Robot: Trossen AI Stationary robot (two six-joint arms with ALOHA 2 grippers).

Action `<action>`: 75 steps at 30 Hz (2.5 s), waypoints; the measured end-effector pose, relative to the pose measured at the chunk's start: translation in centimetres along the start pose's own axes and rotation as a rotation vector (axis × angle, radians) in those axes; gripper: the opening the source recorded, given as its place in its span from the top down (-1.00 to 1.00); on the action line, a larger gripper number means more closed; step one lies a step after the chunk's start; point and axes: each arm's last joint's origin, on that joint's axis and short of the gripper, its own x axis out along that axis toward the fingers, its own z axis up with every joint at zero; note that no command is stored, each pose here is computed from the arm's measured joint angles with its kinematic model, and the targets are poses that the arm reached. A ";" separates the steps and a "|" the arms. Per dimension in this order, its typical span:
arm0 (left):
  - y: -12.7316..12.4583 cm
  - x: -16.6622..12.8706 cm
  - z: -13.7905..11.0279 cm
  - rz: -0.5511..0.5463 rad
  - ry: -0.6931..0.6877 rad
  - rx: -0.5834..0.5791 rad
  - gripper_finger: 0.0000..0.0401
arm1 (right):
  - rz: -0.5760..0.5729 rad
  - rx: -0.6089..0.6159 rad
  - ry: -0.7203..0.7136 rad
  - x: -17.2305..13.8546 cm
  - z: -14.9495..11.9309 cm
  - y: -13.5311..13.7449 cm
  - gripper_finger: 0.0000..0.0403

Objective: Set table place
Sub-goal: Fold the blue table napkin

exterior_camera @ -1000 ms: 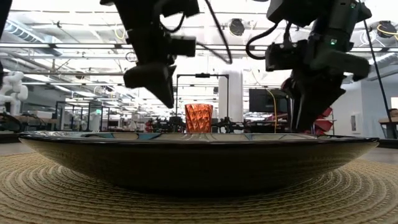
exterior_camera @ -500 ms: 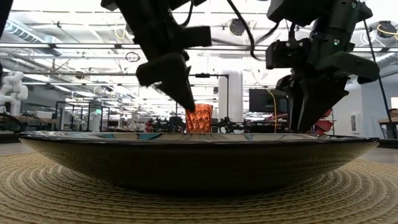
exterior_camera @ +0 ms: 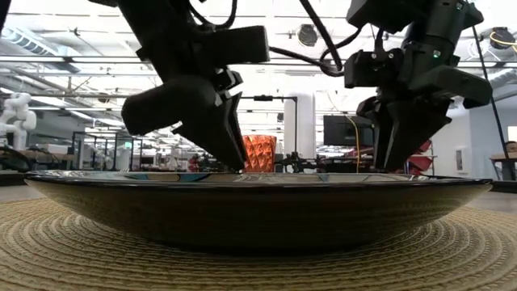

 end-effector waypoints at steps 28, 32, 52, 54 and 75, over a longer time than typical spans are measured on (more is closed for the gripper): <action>0.4 2.8 -1.0 0.009 0.089 -0.019 0.57 | 0.004 -0.019 -0.015 0.0 0.2 -0.1 0.40; 0.4 2.8 -1.0 0.010 0.089 -0.020 0.57 | 0.007 -0.029 0.002 0.0 0.0 -0.1 0.40; 0.4 2.8 -1.0 0.017 0.090 -0.025 0.57 | -0.013 -0.047 0.077 2.4 -0.3 0.1 0.40; 0.4 2.8 -1.0 0.017 0.089 -0.024 0.57 | -0.032 -0.046 0.072 2.4 -0.2 0.1 0.40; 0.4 2.8 -0.9 0.009 0.086 -0.029 0.96 | -0.043 -0.006 0.061 2.5 -0.1 0.0 0.91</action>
